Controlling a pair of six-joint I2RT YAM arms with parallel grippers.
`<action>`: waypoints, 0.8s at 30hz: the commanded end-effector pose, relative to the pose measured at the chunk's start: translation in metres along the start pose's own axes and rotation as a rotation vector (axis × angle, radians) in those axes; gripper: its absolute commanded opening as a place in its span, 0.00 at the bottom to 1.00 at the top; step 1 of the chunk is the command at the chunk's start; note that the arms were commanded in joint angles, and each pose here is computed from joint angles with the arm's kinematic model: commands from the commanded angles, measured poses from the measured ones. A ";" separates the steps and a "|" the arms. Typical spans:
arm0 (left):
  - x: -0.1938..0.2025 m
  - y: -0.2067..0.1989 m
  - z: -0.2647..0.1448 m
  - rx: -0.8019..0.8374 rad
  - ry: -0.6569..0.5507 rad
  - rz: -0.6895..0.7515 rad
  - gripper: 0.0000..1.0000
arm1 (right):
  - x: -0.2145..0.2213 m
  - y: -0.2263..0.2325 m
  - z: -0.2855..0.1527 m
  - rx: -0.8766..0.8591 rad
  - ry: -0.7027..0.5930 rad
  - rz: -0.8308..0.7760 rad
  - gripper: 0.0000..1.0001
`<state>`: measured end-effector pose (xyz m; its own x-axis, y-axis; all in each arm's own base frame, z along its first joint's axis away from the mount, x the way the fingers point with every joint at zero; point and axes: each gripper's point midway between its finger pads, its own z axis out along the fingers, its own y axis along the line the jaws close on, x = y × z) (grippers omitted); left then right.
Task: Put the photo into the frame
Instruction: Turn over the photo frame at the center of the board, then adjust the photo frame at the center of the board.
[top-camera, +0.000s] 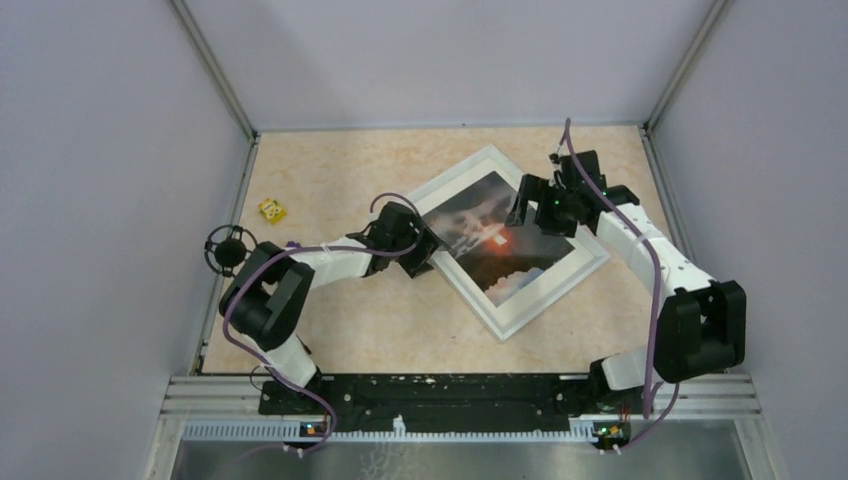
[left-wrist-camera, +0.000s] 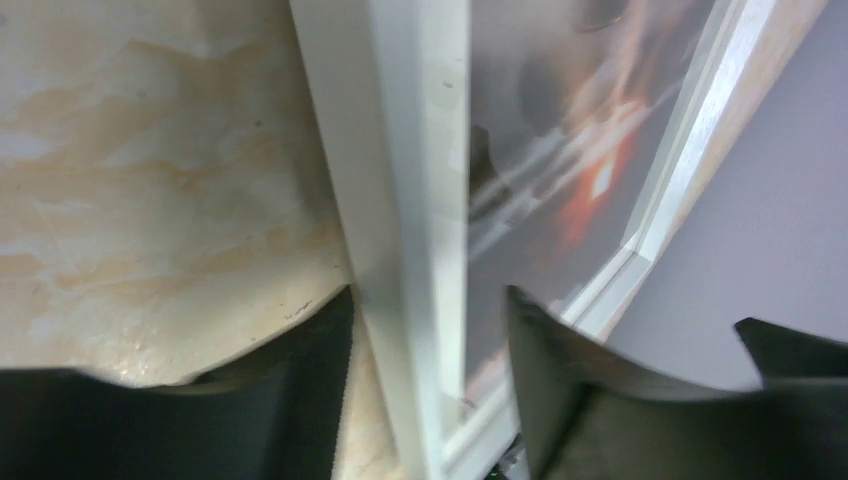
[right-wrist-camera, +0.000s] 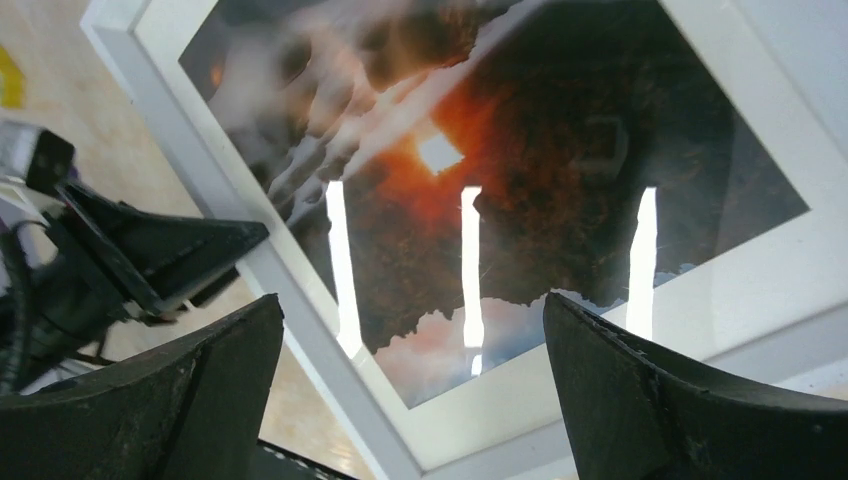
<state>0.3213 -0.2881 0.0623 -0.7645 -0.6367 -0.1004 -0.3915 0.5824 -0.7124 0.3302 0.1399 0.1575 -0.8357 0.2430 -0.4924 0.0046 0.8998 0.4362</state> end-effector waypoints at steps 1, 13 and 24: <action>-0.002 -0.013 -0.023 0.025 0.007 0.076 0.82 | -0.010 0.002 0.005 0.017 -0.030 -0.224 0.97; -0.044 -0.080 -0.195 0.353 -0.387 0.765 0.94 | 0.090 0.077 0.072 -0.134 0.240 -0.937 0.92; -0.022 -0.129 -0.300 0.684 -0.579 0.995 0.93 | 0.149 0.108 0.105 -0.196 0.398 -1.001 0.59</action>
<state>0.2379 -0.1976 0.3543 -0.2821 -0.3671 -0.8864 0.5988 0.6545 -0.4616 0.2601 0.3034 0.0571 -0.5479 -0.7107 -0.4413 -0.8212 0.5574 0.1219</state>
